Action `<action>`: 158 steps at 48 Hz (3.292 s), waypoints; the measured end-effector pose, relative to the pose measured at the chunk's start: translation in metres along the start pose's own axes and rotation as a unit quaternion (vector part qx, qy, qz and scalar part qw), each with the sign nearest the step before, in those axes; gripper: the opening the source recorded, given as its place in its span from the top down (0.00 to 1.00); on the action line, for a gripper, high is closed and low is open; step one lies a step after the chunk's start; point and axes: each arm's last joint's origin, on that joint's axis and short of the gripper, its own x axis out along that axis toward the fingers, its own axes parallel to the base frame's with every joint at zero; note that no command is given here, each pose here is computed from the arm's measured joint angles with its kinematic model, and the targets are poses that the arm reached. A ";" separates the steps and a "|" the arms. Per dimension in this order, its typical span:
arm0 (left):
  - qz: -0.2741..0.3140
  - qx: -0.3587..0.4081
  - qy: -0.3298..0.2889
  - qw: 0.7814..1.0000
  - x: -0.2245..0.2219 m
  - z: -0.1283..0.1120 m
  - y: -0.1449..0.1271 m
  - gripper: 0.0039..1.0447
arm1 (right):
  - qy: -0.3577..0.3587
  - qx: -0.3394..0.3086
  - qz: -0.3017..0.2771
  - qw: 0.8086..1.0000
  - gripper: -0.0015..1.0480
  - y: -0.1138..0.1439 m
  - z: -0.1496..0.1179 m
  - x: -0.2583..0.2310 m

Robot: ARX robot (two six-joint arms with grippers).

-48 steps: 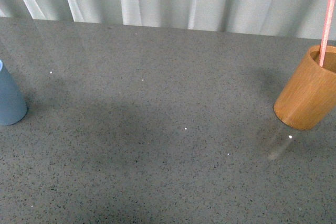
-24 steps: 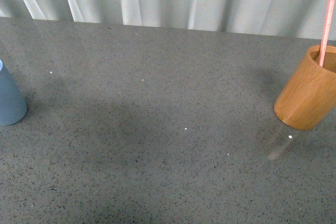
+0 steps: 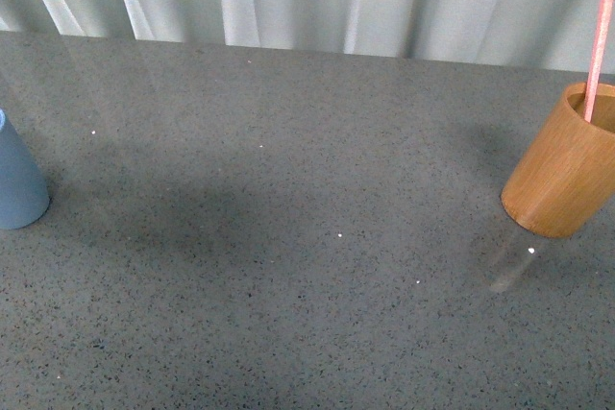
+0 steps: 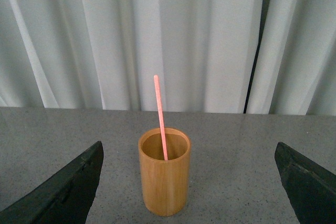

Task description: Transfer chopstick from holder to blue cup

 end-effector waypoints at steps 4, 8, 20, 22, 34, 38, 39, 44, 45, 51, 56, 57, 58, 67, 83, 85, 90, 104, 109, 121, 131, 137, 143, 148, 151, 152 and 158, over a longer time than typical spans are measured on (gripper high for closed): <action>-0.010 0.023 0.010 1.000 0.025 0.022 -0.010 0.06 | 0.000 0.000 0.000 1.000 0.10 0.000 0.000 0.000; -0.012 0.046 0.026 0.999 0.045 0.038 -0.020 0.06 | 0.000 0.000 0.000 1.000 0.10 0.000 0.000 0.000; -0.032 0.110 0.173 0.978 0.087 0.040 -0.049 0.06 | 0.000 0.000 0.000 1.000 0.10 0.000 0.000 0.000; -0.039 0.117 0.192 0.974 0.091 0.036 -0.052 0.06 | 0.000 0.000 0.000 1.000 0.10 0.000 0.000 0.000; -0.031 0.155 0.223 0.962 0.108 0.016 -0.061 0.06 | 0.000 0.000 0.000 1.000 0.10 0.000 0.000 0.000; -0.024 0.161 0.231 0.959 0.112 0.011 -0.060 0.06 | 0.000 0.000 0.000 1.000 0.10 0.000 0.000 0.000; -0.020 0.164 0.233 0.958 0.114 0.009 -0.060 0.06 | 0.000 0.000 0.000 1.000 0.10 0.000 0.000 0.000; -0.014 0.169 0.239 0.956 0.117 0.006 -0.059 0.06 | 0.000 0.000 0.000 1.000 0.10 0.000 0.000 0.000; -0.014 0.169 0.241 0.955 0.118 0.005 -0.059 0.06 | 0.000 0.000 0.000 1.000 0.10 0.000 0.000 0.000; -0.021 0.168 0.246 0.954 0.118 0.003 -0.060 0.06 | 0.000 0.000 0.000 1.000 0.10 0.000 0.000 0.000; -0.026 0.167 0.251 0.953 0.116 0.000 -0.062 0.06 | 0.000 0.000 0.000 1.000 0.10 0.000 0.000 0.000; -0.028 0.167 0.251 0.953 0.116 -0.001 -0.063 0.06 | 0.000 0.000 0.000 1.000 0.10 0.000 0.000 0.000; -0.030 0.167 0.253 0.952 0.116 -0.002 -0.063 0.06 | 0.000 0.000 0.000 1.000 0.10 0.000 0.000 0.000; -0.030 0.173 0.268 0.947 0.118 -0.016 -0.065 0.06 | 0.000 0.000 0.000 1.000 0.10 0.000 0.000 0.000; -0.014 0.180 0.282 0.942 0.114 -0.029 -0.058 0.06 | 0.000 0.000 0.000 1.000 0.10 0.000 0.000 0.000; -0.014 0.180 0.282 0.942 0.114 -0.030 -0.059 0.06 | 0.000 0.000 0.000 1.000 0.10 0.000 0.000 0.000; -0.015 0.178 0.278 0.944 0.115 -0.030 -0.059 0.06 | 0.000 0.000 0.000 1.000 0.10 0.000 0.000 0.000; -0.006 0.172 0.279 0.945 0.131 -0.033 -0.060 0.06 | 0.000 0.000 0.000 1.000 0.10 0.000 0.000 0.000; -0.005 0.171 0.277 0.946 0.139 -0.034 -0.061 0.06 | 0.000 0.000 0.000 1.000 0.10 0.000 0.000 0.000; 0.004 0.170 0.289 0.942 0.163 -0.042 -0.061 0.06 | 0.000 0.000 0.000 1.000 0.10 0.000 0.000 0.000; 0.003 0.167 0.299 0.939 0.177 -0.045 -0.061 0.38 | 0.000 0.000 0.000 1.000 0.10 0.000 0.000 0.000; -0.012 0.173 0.308 0.935 0.177 -0.046 -0.062 0.53 | 0.000 0.000 0.000 1.000 0.10 0.000 0.000 0.000; -0.029 0.184 0.315 0.930 0.172 -0.045 -0.067 0.67 | 0.000 0.000 0.000 1.000 0.10 0.000 0.000 0.000; -0.044 0.203 0.321 0.924 0.165 -0.043 -0.073 0.80 | 0.000 0.000 0.000 1.000 0.10 0.000 0.000 0.000; -0.052 0.212 0.322 0.921 0.161 -0.042 -0.076 0.87 | 0.000 0.000 0.000 1.000 0.10 0.000 0.000 0.000; -0.053 0.215 0.322 0.920 0.160 -0.041 -0.077 0.89 | 0.000 0.000 0.000 1.000 0.10 0.000 0.000 0.000; -0.072 0.238 0.324 0.913 0.149 -0.036 -0.089 0.97 | 0.000 0.000 0.000 1.000 0.10 0.000 0.000 0.000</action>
